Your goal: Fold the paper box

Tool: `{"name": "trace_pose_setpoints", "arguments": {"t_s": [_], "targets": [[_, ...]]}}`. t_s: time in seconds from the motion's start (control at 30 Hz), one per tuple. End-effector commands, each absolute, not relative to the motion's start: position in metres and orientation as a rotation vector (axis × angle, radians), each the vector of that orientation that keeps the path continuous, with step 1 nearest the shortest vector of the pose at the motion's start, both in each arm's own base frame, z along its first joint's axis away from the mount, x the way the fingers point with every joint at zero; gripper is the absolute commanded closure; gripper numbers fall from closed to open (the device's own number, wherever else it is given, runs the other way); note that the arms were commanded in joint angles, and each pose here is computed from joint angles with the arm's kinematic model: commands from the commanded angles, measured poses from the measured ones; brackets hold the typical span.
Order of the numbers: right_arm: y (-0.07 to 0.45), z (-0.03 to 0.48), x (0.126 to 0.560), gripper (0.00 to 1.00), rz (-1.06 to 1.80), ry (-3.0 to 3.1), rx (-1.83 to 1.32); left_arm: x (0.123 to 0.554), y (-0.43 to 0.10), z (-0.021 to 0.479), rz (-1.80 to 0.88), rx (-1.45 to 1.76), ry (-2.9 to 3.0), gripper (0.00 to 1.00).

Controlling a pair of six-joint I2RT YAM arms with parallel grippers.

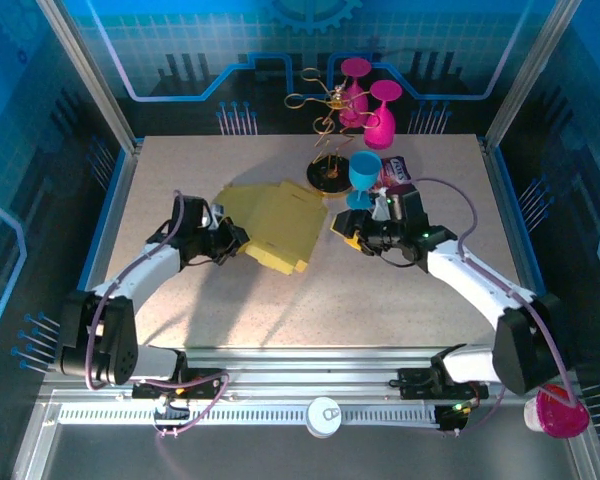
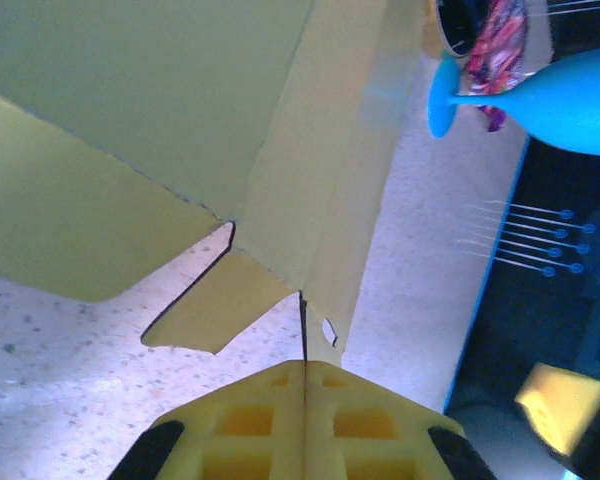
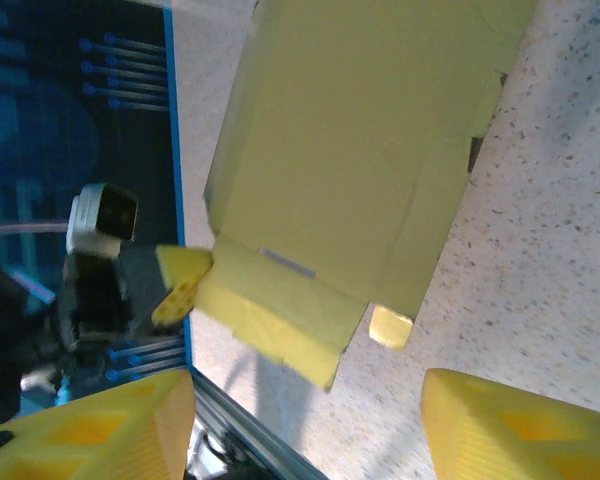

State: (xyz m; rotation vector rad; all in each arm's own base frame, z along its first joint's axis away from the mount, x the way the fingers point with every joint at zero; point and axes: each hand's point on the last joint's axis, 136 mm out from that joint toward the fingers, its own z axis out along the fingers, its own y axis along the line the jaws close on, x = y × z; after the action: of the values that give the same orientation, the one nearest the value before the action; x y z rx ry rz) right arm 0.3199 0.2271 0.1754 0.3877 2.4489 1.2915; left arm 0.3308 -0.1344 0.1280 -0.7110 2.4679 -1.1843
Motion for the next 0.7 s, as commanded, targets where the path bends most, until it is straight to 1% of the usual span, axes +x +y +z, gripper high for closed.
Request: {"name": "trace_pose_setpoints", "arguments": {"t_s": [0.0,0.27,0.4,0.53,0.6,0.67], "targets": [[0.237,0.169,0.343,0.34,1.437,2.36,0.549,0.324,-0.139,0.147,-1.244,-0.744,2.466,1.0],[0.268,0.109,0.365,0.34,1.56,2.362,0.679,0.321,-0.14,0.156,-1.268,-0.745,2.453,1.0],[0.282,0.089,0.376,0.38,1.616,2.336,0.729,0.318,-0.14,0.158,-1.271,-0.743,2.454,1.0],[0.29,0.077,0.382,0.46,1.645,2.301,0.784,0.317,-0.139,0.158,-1.272,-0.742,2.457,1.0],[0.292,0.076,0.385,0.51,1.649,2.285,0.796,0.317,-0.139,0.158,-1.273,-0.741,2.457,1.0],[0.291,0.076,0.386,0.6,1.641,2.274,0.807,0.316,-0.139,0.159,-1.275,-0.741,2.458,1.0]]}}
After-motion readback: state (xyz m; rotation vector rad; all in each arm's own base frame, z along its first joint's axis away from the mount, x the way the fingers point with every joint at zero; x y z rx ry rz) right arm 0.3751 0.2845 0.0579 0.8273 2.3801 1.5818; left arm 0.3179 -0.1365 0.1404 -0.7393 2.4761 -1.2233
